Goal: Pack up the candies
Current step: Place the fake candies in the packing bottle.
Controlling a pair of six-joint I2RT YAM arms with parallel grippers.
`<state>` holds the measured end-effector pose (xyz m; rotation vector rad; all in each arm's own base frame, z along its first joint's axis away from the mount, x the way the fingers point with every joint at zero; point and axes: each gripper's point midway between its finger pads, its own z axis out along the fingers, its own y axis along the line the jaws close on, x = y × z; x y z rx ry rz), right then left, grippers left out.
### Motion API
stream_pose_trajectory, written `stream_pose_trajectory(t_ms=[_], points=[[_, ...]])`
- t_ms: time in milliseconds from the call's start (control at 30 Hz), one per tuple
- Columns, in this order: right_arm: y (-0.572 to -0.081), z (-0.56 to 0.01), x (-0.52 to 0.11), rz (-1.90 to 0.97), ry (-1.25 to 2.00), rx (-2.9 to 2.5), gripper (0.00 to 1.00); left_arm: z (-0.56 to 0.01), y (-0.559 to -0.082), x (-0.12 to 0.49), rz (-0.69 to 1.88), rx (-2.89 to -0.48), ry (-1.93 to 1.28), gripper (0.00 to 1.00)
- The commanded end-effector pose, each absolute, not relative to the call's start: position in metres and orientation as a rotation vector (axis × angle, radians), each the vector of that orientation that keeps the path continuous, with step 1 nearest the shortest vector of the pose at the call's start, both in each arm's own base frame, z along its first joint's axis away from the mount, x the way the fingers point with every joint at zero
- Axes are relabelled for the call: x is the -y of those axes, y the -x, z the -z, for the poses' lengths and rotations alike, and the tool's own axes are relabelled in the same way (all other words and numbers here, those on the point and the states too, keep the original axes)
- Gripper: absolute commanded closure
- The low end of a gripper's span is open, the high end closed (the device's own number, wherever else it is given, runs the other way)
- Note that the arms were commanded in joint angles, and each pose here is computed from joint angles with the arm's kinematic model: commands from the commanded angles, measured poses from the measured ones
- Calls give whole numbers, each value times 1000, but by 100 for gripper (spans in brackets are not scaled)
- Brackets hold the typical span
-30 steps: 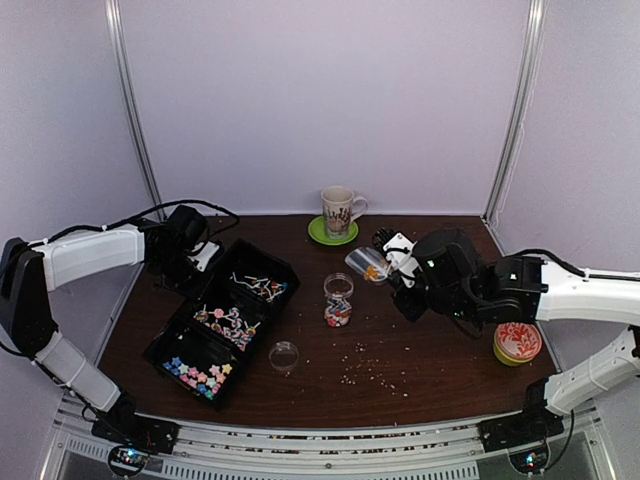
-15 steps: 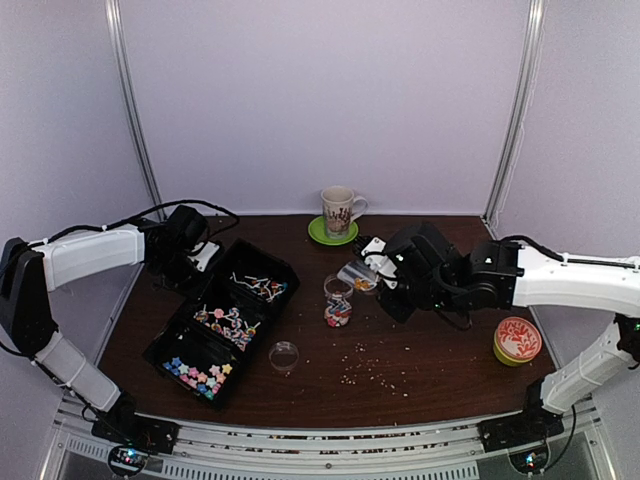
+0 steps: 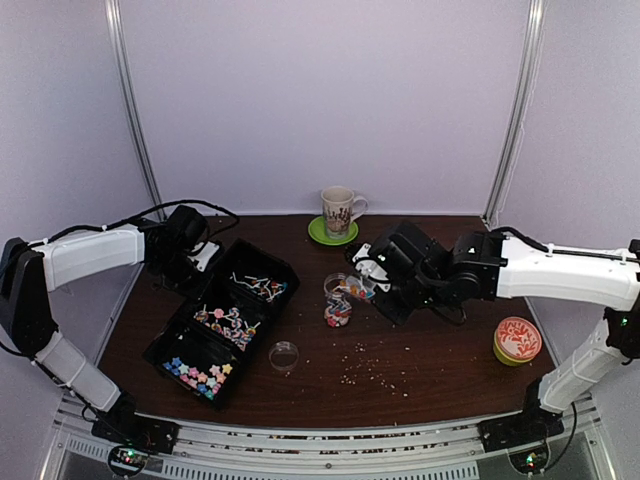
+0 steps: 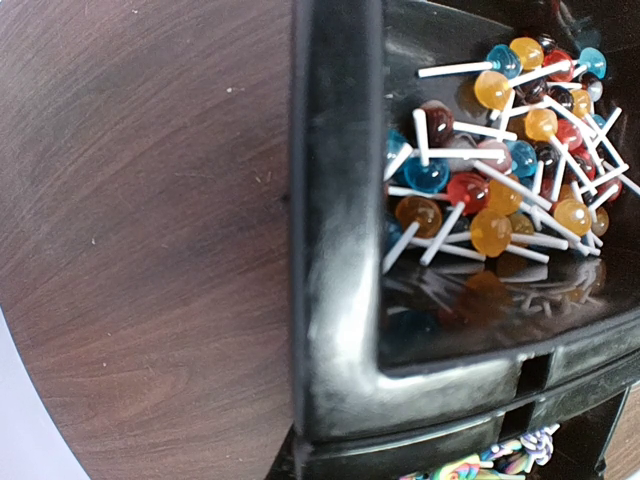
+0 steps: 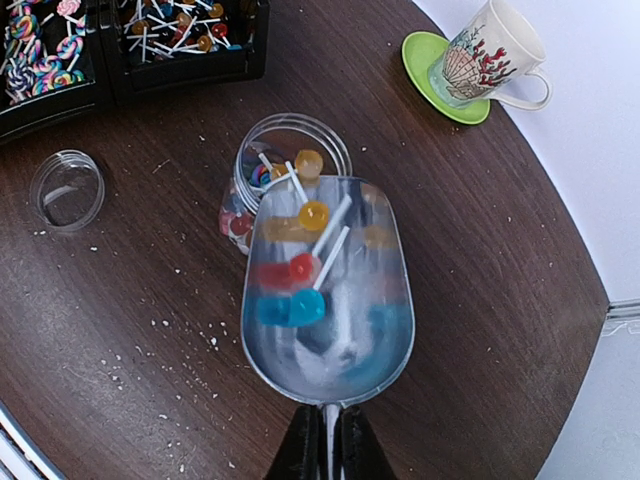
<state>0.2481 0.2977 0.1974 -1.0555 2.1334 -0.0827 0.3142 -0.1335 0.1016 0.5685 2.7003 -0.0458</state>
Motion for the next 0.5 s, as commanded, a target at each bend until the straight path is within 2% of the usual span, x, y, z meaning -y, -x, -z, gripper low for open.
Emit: stream_pose_trajectory(t_ms=[0, 467], points=[[-252, -204, -295, 124, 1059, -2146, 100, -134, -336, 146, 119, -2593, -513, 100], [-253, -206, -294, 184, 1096, -2174, 100, -134, -336, 145, 117, -2593, -512, 100]])
